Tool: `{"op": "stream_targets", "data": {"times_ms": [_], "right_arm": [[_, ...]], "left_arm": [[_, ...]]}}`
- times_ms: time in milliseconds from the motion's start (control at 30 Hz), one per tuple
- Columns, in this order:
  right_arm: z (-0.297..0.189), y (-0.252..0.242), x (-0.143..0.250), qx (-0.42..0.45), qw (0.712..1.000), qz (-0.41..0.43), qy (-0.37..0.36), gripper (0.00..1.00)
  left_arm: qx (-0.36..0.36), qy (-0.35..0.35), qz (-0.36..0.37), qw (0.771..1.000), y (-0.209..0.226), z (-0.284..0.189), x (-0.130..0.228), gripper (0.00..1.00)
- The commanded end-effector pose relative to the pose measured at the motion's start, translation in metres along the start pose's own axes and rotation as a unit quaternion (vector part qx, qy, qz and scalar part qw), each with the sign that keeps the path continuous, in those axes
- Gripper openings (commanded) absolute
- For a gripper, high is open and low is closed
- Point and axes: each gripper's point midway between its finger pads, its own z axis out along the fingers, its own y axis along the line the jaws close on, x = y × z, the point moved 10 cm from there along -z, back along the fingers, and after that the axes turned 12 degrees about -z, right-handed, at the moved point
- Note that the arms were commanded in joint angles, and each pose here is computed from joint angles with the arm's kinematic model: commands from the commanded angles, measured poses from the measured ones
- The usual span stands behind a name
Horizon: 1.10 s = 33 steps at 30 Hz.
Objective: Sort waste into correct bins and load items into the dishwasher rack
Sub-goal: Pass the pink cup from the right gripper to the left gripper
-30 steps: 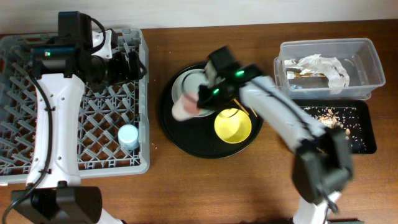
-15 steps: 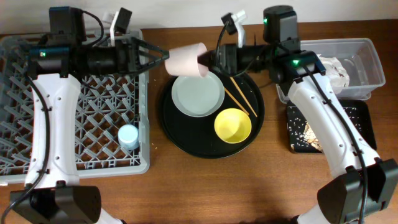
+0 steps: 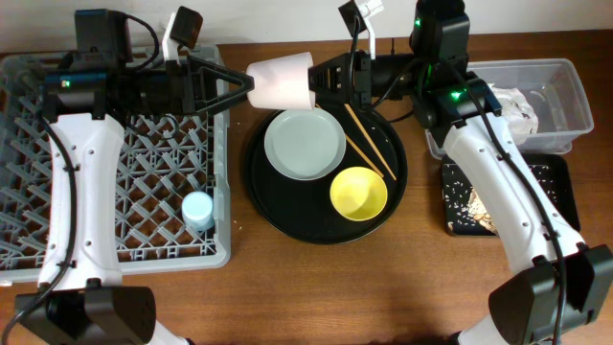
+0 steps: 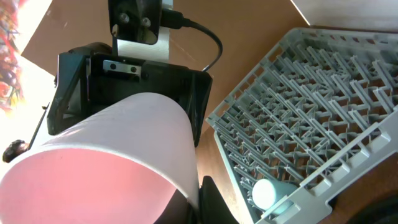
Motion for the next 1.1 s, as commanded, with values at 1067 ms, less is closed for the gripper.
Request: {"op": "stream_targets", "data": {"times_ms": [1067], "right_arm": [[0.080, 0.005, 0.007, -0.003, 0.999, -0.031, -0.011, 0.04]], "left_arm": [[0.014, 0.010, 0.034, 0.999, -0.007, 0.005, 0.002, 0.82]]}}
